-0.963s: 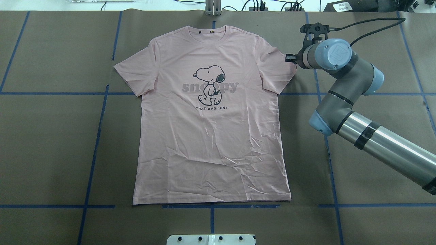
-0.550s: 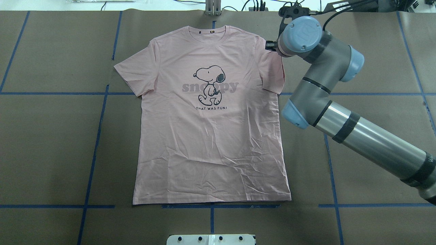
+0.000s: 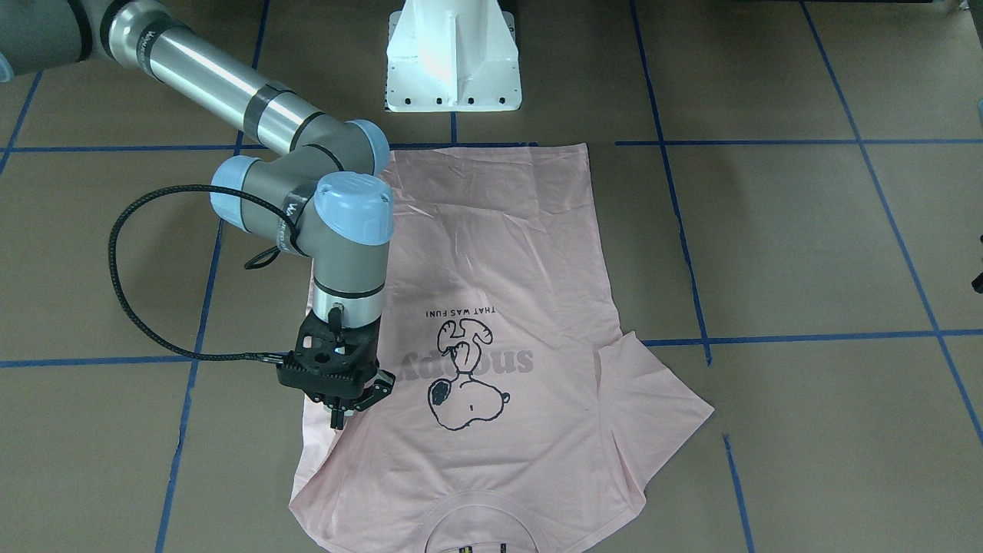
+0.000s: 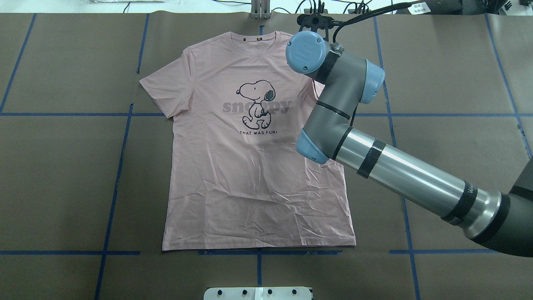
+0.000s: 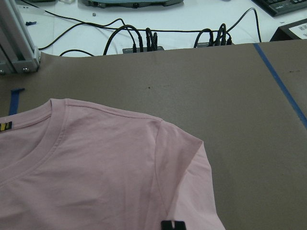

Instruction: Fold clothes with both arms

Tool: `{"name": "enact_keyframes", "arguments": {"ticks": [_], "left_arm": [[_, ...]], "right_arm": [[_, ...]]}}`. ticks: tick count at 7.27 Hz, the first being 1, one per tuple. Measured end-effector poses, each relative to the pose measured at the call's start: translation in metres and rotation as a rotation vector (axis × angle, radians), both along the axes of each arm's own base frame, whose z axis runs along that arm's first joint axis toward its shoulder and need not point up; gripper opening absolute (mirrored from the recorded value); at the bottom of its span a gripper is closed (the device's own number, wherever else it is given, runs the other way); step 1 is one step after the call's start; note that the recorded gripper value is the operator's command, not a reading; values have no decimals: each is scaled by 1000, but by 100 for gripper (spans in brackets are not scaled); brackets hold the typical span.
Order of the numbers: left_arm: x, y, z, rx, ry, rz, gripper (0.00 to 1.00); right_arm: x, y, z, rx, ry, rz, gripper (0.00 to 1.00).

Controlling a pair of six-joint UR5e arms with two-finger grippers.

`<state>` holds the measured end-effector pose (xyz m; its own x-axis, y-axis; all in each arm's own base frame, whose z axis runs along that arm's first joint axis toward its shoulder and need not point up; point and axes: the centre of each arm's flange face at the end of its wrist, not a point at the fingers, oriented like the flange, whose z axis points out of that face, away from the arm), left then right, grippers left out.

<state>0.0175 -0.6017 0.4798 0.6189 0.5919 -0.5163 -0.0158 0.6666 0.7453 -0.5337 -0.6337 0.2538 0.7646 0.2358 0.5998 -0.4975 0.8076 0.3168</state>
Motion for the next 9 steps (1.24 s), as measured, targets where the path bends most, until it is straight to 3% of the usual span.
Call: {"name": "enact_keyframes", "arguments": {"ticks": [1,4,6,8,9], "left_arm": [[0,0,0,0,0,0,100],[11,-1,-2,0,-1,17,100],[52,-5,-14,-67,36,14,100],[119,-15,-40,-178,85,-55,73],[162,-17,-54,-240,112,-106,67]], "right_arm": [[-7,1,2,-1,11,3,100],[-5,-8,-22,13,2,-29,100],[42,-38,-28,-15,-39,-147,100],[134,-66,5,7,-46,-322,100],[190,-69,32,21,-62,-395,100]]}}
